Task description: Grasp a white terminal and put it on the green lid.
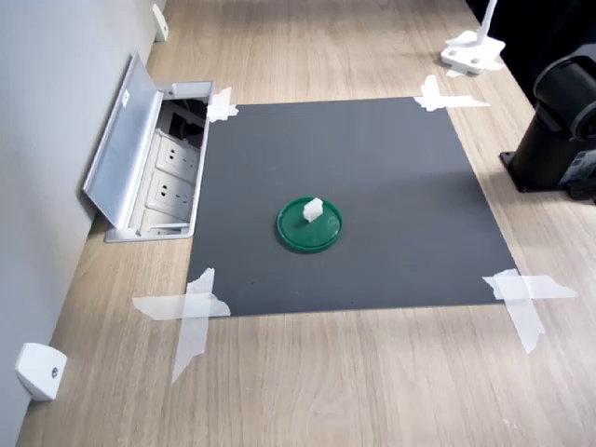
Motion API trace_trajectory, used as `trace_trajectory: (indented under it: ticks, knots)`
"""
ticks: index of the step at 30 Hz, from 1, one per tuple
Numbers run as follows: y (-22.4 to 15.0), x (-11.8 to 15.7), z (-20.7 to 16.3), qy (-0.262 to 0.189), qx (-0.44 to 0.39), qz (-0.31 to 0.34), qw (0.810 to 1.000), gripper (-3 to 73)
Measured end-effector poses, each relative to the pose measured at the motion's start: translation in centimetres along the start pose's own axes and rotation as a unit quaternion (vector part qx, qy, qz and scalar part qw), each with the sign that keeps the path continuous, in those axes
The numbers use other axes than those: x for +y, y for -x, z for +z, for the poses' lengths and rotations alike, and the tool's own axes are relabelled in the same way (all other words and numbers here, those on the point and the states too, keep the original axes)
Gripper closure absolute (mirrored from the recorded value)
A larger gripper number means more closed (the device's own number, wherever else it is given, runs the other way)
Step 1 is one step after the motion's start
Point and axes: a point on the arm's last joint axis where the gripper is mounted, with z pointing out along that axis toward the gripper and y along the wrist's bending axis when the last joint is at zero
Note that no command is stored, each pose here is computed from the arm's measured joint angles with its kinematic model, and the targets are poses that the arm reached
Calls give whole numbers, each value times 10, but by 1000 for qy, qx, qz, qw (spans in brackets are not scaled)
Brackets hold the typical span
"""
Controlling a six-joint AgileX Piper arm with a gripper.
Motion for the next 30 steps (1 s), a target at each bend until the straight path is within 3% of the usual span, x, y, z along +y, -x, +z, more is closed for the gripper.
trace_trajectory:
  ticks: [5, 8, 17, 30]
  knots:
    - [-60, 4, -16, -50, -11, 66, 996, 700]
    - [-96, 14, -23, -58, -30, 102, 993, 702]
    - [-185, 39, -33, -66, -75, 102, 990, 702]
    - [-198, 43, -27, -65, -68, 105, 990, 703]
